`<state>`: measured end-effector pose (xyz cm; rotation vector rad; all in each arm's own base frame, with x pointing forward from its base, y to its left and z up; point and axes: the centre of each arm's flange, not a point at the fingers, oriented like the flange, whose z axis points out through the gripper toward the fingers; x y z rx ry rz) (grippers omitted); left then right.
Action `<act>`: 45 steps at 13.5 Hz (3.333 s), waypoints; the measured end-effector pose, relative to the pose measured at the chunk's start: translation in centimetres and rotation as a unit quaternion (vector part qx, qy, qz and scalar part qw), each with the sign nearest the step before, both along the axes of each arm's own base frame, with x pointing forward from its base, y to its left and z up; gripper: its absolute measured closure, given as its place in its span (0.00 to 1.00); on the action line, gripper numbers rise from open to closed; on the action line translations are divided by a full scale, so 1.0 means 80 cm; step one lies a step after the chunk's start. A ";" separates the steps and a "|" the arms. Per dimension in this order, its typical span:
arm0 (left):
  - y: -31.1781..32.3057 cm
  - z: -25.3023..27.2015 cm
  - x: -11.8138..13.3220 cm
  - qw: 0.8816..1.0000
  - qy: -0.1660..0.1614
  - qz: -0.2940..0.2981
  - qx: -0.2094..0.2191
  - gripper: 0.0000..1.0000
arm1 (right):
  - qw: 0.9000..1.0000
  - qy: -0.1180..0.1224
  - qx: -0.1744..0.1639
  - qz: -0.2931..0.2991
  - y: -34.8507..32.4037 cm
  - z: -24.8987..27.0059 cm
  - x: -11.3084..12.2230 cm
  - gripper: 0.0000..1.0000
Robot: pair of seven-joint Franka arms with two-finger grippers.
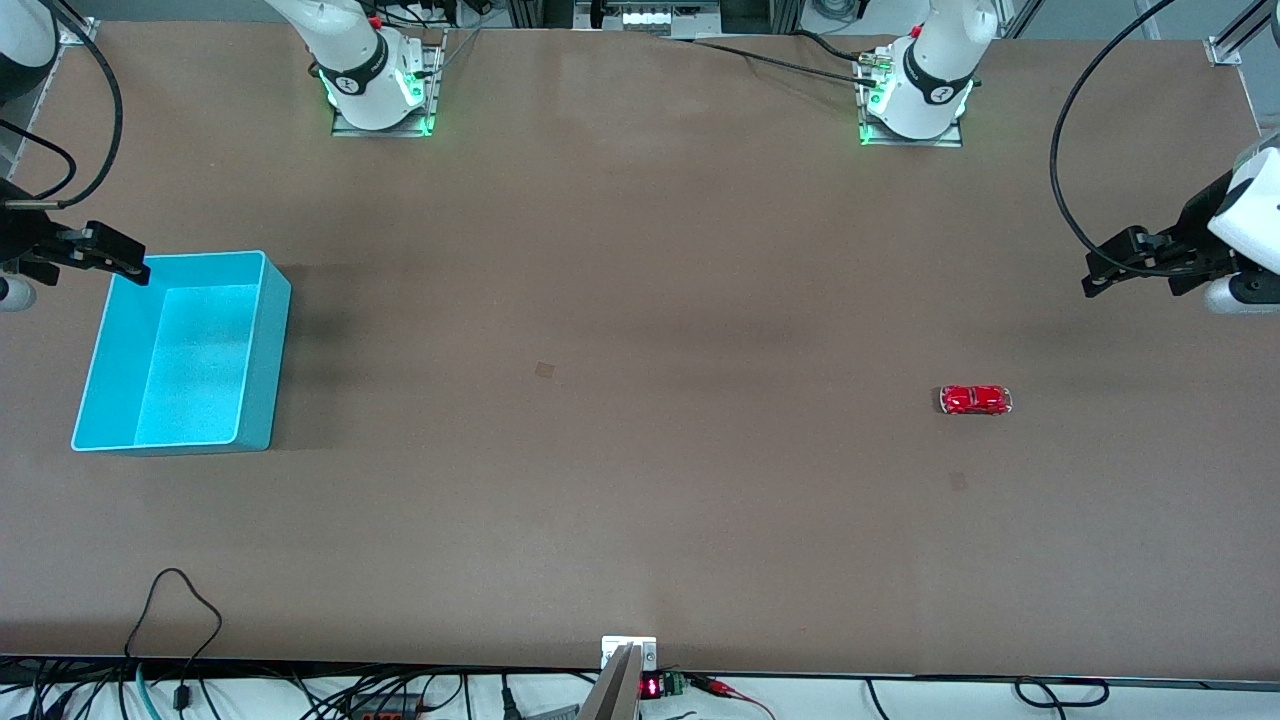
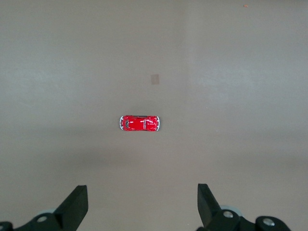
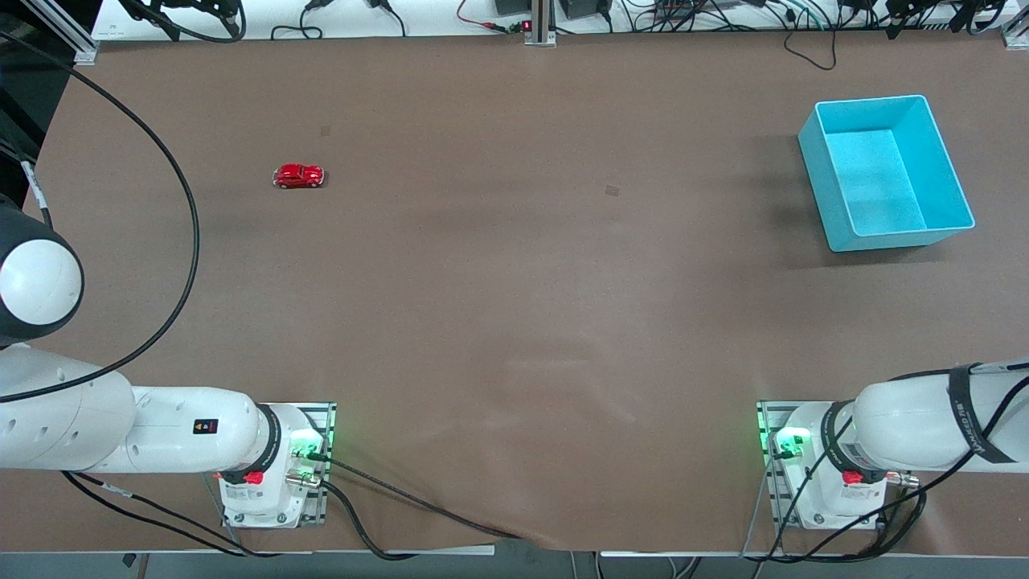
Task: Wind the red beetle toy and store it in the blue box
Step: 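Lower the left gripper over the red beetle car, then close the left gripper on the red beetle car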
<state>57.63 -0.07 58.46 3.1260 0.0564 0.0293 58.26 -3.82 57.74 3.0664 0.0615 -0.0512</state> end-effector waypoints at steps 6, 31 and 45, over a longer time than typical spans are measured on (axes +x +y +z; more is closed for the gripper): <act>-0.073 -0.050 0.005 0.997 0.059 -0.052 -0.001 0.00 | 1.000 0.012 0.000 -0.006 -0.008 -0.017 0.005 0.00; 0.024 -0.413 0.007 0.724 0.033 -0.689 0.004 0.00 | 0.993 0.115 -0.004 -0.017 -0.032 -0.118 0.020 0.00; 0.044 -0.487 -0.007 0.705 -0.006 -0.708 0.025 0.04 | 0.992 0.121 -0.003 -0.029 -0.049 -0.121 0.018 0.00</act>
